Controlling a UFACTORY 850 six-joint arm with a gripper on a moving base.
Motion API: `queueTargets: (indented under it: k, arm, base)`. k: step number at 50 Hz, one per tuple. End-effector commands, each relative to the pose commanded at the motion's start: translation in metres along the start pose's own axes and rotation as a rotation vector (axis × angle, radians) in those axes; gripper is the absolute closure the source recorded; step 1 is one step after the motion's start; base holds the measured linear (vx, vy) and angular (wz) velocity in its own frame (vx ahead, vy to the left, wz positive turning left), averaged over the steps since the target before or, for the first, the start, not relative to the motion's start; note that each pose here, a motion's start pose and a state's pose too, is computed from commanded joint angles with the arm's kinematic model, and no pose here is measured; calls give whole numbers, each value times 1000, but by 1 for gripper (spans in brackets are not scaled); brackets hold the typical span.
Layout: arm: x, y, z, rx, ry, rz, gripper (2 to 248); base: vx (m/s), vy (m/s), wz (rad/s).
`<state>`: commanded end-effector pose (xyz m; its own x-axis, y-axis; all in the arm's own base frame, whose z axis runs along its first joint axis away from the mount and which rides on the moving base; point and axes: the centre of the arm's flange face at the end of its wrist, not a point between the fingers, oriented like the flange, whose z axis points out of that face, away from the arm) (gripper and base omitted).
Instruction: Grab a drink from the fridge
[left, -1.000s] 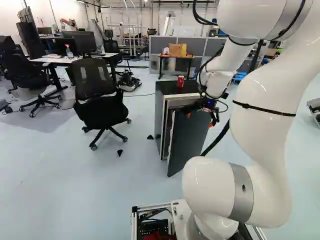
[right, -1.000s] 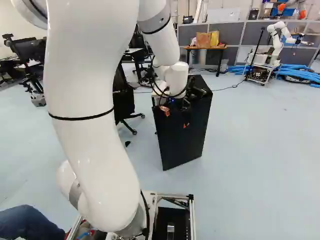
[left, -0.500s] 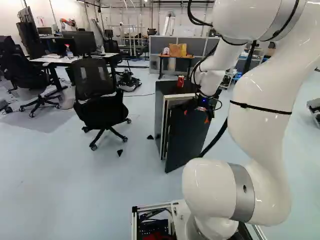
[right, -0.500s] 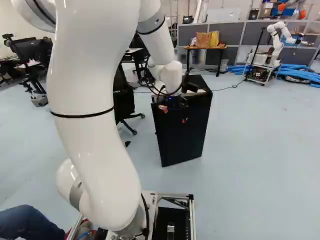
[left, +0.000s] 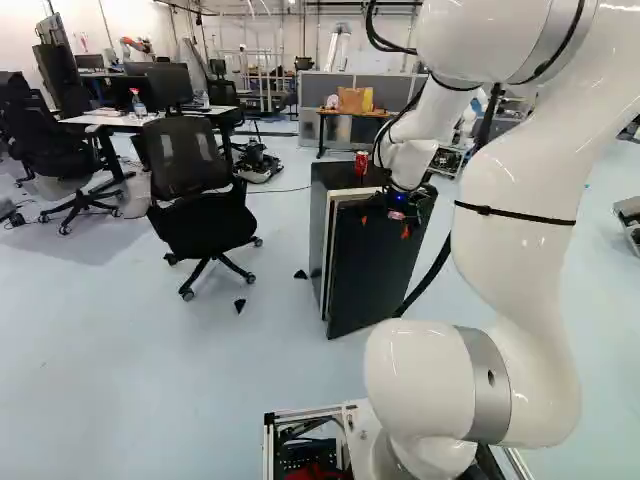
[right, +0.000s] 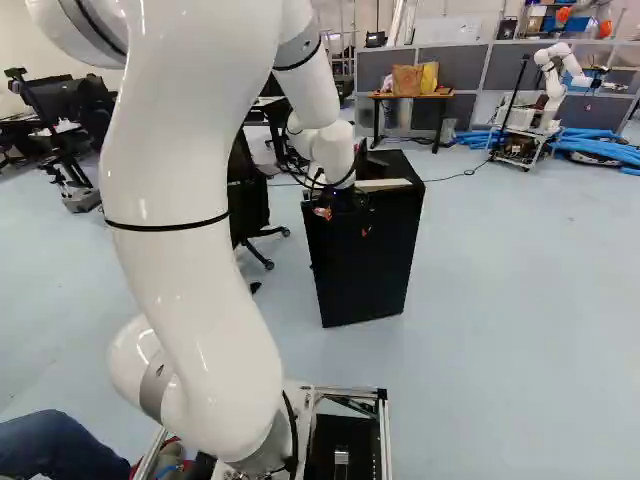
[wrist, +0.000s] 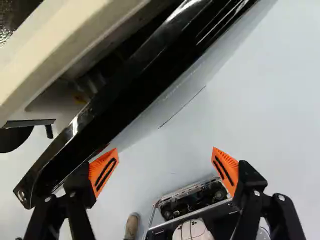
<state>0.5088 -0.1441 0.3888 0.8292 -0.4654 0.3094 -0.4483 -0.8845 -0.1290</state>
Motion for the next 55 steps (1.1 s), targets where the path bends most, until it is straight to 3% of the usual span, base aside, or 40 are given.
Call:
queueTargets:
  k: [37, 55]
  arm:
    - [15, -40, 8, 15, 77, -112, 3]
    - [19, -50, 10, 18, 114, -148, 3]
  base:
    - [0, 0, 0]
    - [0, 0, 0]
